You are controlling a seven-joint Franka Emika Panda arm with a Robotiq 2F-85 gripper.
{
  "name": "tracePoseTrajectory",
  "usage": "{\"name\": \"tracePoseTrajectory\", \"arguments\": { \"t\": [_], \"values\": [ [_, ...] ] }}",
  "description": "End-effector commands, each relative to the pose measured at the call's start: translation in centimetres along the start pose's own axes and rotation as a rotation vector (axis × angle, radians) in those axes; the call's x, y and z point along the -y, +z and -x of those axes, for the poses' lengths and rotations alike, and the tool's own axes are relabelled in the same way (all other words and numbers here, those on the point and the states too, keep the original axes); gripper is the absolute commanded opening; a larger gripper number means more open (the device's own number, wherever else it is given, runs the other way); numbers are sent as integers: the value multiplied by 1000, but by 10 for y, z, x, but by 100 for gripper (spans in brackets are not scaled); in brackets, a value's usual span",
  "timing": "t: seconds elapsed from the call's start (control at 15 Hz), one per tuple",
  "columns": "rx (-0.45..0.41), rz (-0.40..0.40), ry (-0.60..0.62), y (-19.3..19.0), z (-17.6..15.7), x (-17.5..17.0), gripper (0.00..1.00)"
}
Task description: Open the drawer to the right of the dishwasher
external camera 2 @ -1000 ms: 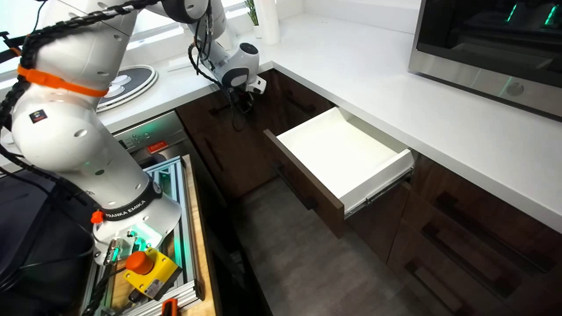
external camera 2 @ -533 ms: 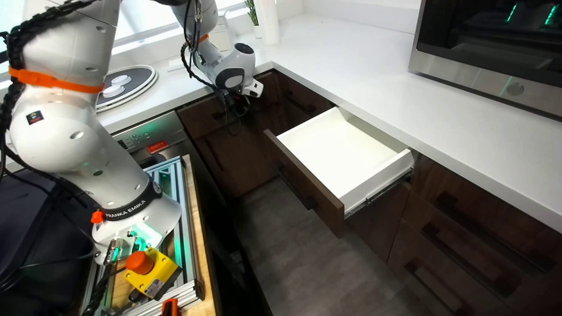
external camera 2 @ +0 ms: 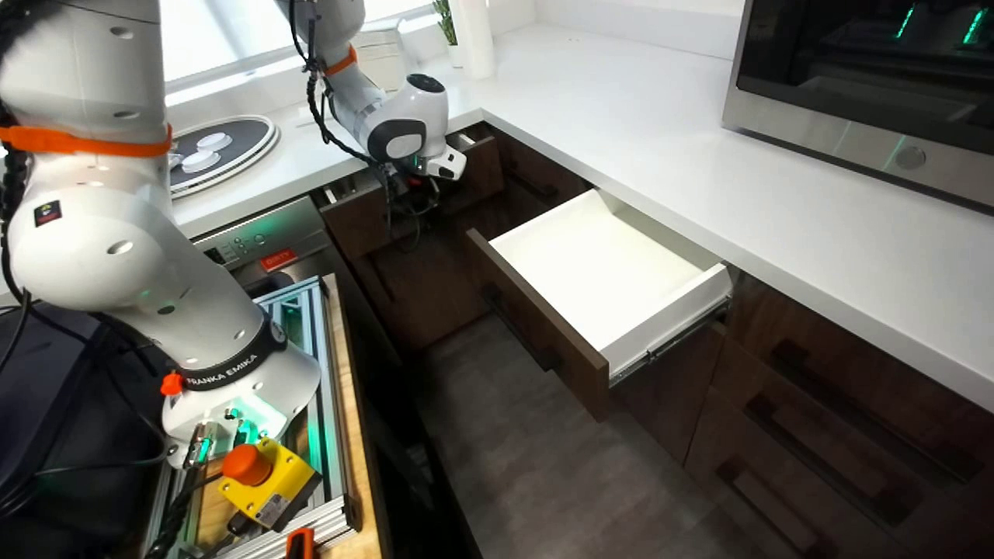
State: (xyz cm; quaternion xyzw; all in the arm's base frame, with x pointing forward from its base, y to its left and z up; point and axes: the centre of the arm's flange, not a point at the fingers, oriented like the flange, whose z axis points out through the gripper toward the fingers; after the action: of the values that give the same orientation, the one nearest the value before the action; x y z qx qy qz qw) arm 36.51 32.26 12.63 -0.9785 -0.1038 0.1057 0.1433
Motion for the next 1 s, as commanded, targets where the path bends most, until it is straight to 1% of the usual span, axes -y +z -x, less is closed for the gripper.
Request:
{"name": "tracePoseTrajectory", "arguments": {
  "t": [0.0,0.2,0.33,0.4,0.47,0.53,0.67,0.93],
  "values": [
    [-14,32,18,-24,39,-35,100],
    [-48,63,27,-50,54,-47,100],
    [-85,82,-8,-77,57,-41,100],
    [-124,82,-39,-90,56,-34,100],
    [-154,98,-105,-108,51,-18,100],
    [-159,125,-165,-123,46,-5,100],
    [-169,136,-277,-156,40,36,100],
    [-100,152,-492,-198,28,112,100]
  ]
}}
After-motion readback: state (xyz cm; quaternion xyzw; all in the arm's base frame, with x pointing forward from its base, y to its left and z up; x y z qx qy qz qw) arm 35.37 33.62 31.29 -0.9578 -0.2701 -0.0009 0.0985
